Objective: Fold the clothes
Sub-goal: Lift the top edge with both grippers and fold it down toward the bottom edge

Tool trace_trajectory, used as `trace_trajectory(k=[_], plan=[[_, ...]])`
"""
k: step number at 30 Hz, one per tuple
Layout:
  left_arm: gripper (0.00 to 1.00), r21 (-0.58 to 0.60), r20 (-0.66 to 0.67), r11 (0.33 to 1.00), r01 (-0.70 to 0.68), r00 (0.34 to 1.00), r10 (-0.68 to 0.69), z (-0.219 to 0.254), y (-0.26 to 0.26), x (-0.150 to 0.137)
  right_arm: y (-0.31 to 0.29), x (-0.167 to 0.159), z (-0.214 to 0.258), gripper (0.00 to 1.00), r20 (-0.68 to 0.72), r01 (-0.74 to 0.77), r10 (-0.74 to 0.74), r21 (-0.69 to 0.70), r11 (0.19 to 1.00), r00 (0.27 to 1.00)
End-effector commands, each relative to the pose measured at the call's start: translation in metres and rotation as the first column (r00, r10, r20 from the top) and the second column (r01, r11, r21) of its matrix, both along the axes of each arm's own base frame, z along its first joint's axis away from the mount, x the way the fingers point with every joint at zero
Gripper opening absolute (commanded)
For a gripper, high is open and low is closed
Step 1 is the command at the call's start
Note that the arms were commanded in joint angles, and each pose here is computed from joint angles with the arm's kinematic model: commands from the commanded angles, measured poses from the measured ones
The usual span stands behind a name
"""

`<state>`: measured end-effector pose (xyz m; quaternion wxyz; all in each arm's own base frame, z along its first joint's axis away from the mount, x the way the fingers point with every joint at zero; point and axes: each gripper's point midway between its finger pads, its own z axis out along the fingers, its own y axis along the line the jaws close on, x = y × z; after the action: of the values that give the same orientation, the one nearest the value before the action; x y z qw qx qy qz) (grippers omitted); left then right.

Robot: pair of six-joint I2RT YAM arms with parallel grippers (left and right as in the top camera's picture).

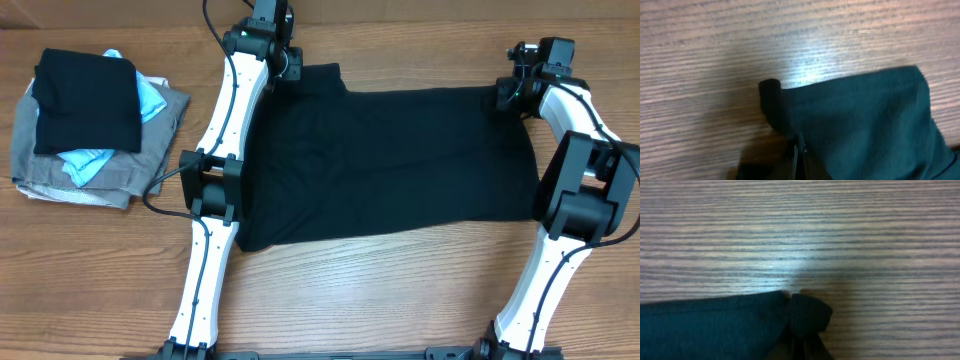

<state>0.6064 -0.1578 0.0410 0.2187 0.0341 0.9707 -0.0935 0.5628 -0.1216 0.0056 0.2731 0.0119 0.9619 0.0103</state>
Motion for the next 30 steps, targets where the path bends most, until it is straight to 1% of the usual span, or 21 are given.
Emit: trace_trajectory(k=[1, 4, 9, 11, 14, 20, 23, 25, 27, 30], plan=[[0.04, 0.015, 0.006, 0.999, 0.030, 1.000, -0.030, 0.006, -0.003, -0.003, 0.004, -0.001, -0.002, 0.04, -0.014, -0.008, 0.008, 0.027, 1.000, 1.000], [0.04, 0.020, 0.006, 0.999, 0.038, 0.999, -0.038, 0.016, -0.002, -0.006, 0.004, -0.003, 0.008, 0.04, -0.013, -0.007, 0.007, 0.027, 1.000, 1.000], [0.04, 0.016, 0.051, 0.999, 0.048, 0.997, -0.049, 0.058, -0.001, -0.010, 0.001, -0.007, 0.034, 0.04, 0.008, 0.001, -0.001, 0.030, 1.000, 1.000], [0.04, 0.008, 0.054, 0.999, 0.053, 0.997, -0.053, 0.073, -0.001, -0.016, 0.001, -0.012, 0.044, 0.04, 0.003, 0.002, -0.002, 0.035, 0.999, 1.000], [0.04, 0.009, 0.051, 0.999, 0.053, 0.997, -0.054, 0.096, 0.001, -0.028, 0.010, -0.017, 0.064, 0.04, 0.015, -0.010, 0.008, 0.082, 0.997, 1.000], [0.04, 0.004, 0.053, 0.999, 0.051, 0.997, -0.051, 0.136, 0.006, -0.049, 0.007, -0.027, 0.120, 0.04, 0.068, 0.075, -0.084, 0.128, 0.989, 0.994], [0.04, -0.018, 0.002, 0.998, 0.058, 0.998, -0.058, 0.143, 0.003, -0.068, 0.001, -0.040, 0.126, 0.04, 0.039, 0.095, -0.101, 0.134, 0.986, 0.994], [0.04, -0.050, -0.074, 0.996, 0.075, 0.994, -0.078, 0.139, -0.004, -0.087, -0.002, -0.051, 0.120, 0.04, -0.009, 0.114, -0.114, 0.145, 0.983, 0.993], [0.04, -0.042, -0.151, 0.997, 0.070, 0.986, -0.075, 0.132, -0.004, -0.105, -0.005, -0.066, 0.113, 0.04, -0.071, 0.137, -0.127, 0.157, 0.978, 0.989], [0.04, 0.004, -0.237, 0.998, 0.070, 0.969, -0.067, 0.123, 0.001, -0.126, -0.008, -0.090, 0.111, 0.04, -0.154, 0.179, -0.152, 0.175, 0.968, 0.976]])
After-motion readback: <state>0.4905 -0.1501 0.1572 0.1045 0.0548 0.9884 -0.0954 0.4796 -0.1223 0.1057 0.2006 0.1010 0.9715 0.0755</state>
